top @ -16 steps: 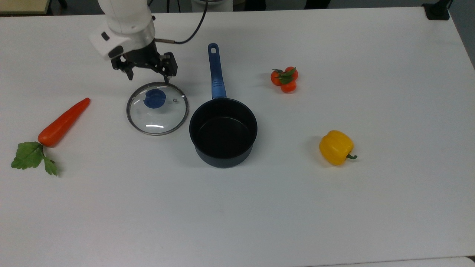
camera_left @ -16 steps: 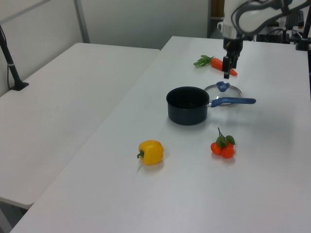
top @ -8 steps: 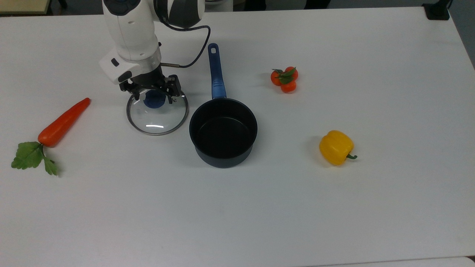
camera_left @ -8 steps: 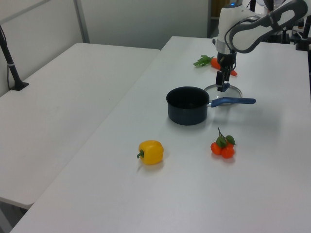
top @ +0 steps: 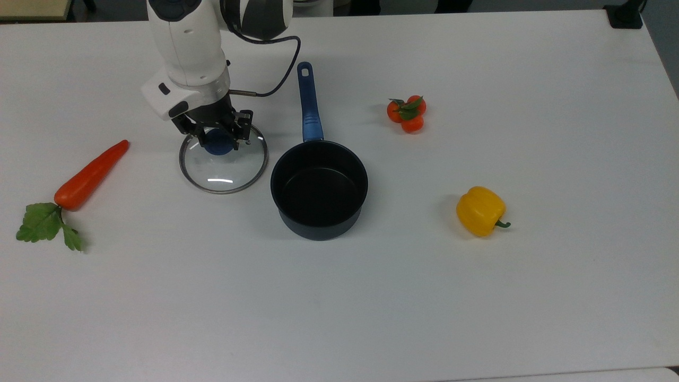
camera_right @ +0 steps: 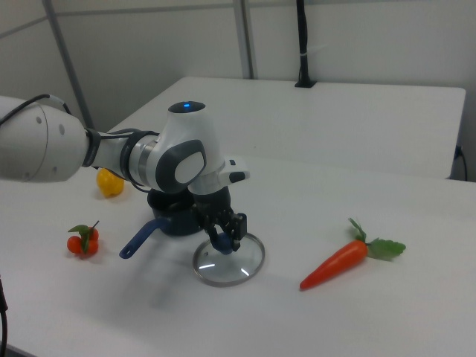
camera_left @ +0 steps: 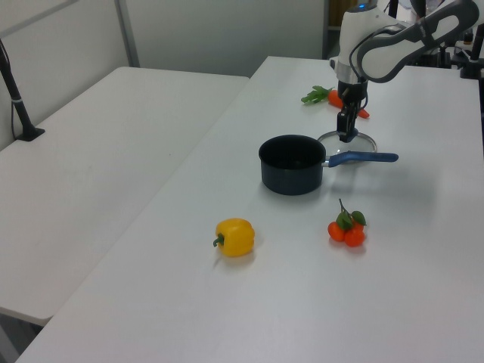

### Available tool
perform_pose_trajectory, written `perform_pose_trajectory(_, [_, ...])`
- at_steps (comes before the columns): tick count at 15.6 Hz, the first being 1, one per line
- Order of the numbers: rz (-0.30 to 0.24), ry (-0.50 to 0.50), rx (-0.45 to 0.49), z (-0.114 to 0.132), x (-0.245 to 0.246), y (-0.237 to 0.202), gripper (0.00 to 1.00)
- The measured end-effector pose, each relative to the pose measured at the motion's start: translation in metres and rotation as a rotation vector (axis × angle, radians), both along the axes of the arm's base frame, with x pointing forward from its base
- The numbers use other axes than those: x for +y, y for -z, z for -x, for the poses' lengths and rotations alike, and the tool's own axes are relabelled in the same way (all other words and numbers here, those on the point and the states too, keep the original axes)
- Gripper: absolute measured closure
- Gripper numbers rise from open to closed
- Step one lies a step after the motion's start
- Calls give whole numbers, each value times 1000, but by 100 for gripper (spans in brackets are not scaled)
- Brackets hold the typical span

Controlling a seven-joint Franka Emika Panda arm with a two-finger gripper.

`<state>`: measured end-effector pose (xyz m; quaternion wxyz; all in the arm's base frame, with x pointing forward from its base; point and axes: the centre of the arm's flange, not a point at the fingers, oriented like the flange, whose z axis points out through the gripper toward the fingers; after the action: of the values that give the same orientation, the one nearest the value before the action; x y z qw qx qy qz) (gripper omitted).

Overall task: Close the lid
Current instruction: 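Lift the lid by its knob and carry it over the saucepan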

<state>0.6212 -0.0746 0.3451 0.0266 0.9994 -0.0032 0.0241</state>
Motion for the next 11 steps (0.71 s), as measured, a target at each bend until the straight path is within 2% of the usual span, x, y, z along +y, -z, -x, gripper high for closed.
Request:
perform_pose_trajectory(4, [0,11,19,-1,-5,-17,39])
perform_pose_trajectory(7, [3,25,32,-10,-12,-59,39])
perform_pose_trajectory(11, [5,24,-7,-23,-3,-117,39])
